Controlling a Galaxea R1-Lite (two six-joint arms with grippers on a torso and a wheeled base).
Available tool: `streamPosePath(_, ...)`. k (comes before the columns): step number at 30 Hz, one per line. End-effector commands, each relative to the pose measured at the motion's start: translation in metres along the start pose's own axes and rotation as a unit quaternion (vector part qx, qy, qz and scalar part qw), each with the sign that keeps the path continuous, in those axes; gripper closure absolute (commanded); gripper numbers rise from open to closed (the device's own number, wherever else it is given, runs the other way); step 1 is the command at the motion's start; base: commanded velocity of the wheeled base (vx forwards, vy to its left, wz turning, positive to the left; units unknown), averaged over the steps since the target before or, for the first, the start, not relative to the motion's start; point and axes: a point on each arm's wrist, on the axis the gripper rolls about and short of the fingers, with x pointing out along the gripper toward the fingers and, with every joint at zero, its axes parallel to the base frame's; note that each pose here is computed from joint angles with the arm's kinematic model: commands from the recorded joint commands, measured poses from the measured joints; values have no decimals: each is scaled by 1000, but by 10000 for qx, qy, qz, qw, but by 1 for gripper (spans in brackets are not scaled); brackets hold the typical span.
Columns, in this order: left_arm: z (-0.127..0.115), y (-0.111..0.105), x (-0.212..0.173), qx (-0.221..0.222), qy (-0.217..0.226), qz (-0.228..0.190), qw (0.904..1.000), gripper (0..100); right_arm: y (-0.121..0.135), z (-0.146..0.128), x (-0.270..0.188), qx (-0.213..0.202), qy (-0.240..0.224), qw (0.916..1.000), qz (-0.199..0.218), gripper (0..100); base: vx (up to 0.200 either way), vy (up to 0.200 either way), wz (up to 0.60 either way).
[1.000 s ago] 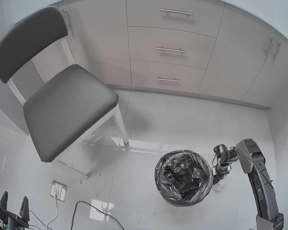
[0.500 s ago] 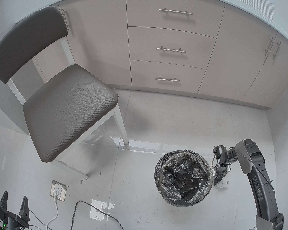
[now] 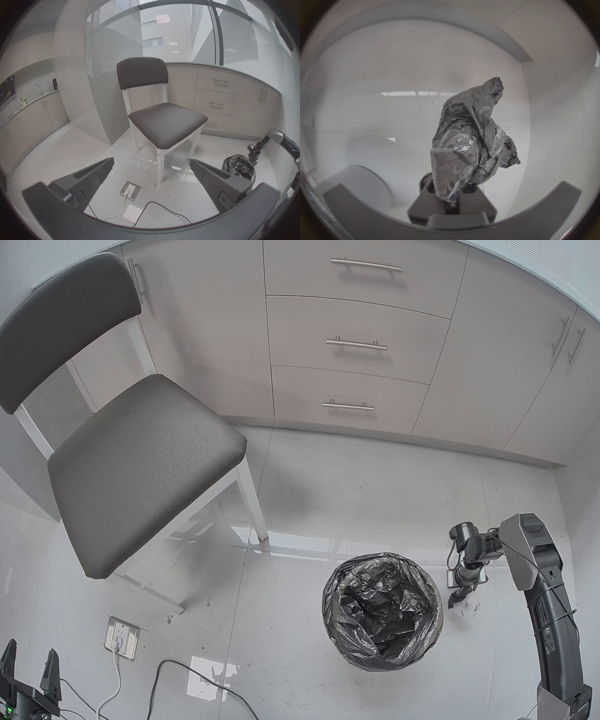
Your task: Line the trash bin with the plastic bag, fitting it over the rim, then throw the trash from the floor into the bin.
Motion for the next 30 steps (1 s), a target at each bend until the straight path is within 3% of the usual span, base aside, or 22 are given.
streamPosePath(1,0,0,1,52,29,29,10000,0,-28,54,-91,499,-688,9961,221,100,0,0,0)
streamPosePath(8,-1,0,1,215,37,36,9998,0,-50,82,-194,706,-1269,9873,637,100,0,0,0)
streamPosePath(11,-1,0,1,200,37,21,9998,0,-57,91,-253,783,-1817,9766,844,100,0,0,0)
streamPosePath(12,-1,0,1,200,37,21,9998,0,-57,91,-253,783,-1817,9766,844,100,0,0,0)
streamPosePath(14,-1,0,1,191,32,-10,9998,0,-61,91,-303,733,-2178,9669,1107,100,0,0,0)
streamPosePath(15,-1,0,1,191,32,-10,9998,0,-61,91,-303,733,-2178,9669,1107,100,0,0,0)
streamPosePath(21,-1,-3,1,144,85,-705,9974,0,-61,66,-409,453,-2721,9466,1668,100,0,0,0)
streamPosePath(22,-1,-3,1,144,85,-713,9973,0,-62,66,-411,452,-2735,9461,1676,100,0,0,0)
streamPosePath(25,-2,-4,1,140,132,-955,9952,0,-60,46,-460,277,-3016,9324,1971,100,0,0,0)
streamPosePath(26,-3,-4,1,142,141,-977,9950,0,-59,44,-464,261,-3032,9313,2001,100,0,0,0)
streamPosePath(30,-3,-5,1,32,147,-1014,9947,0,-61,20,-510,90,-3329,9135,2337,100,0,0,0)
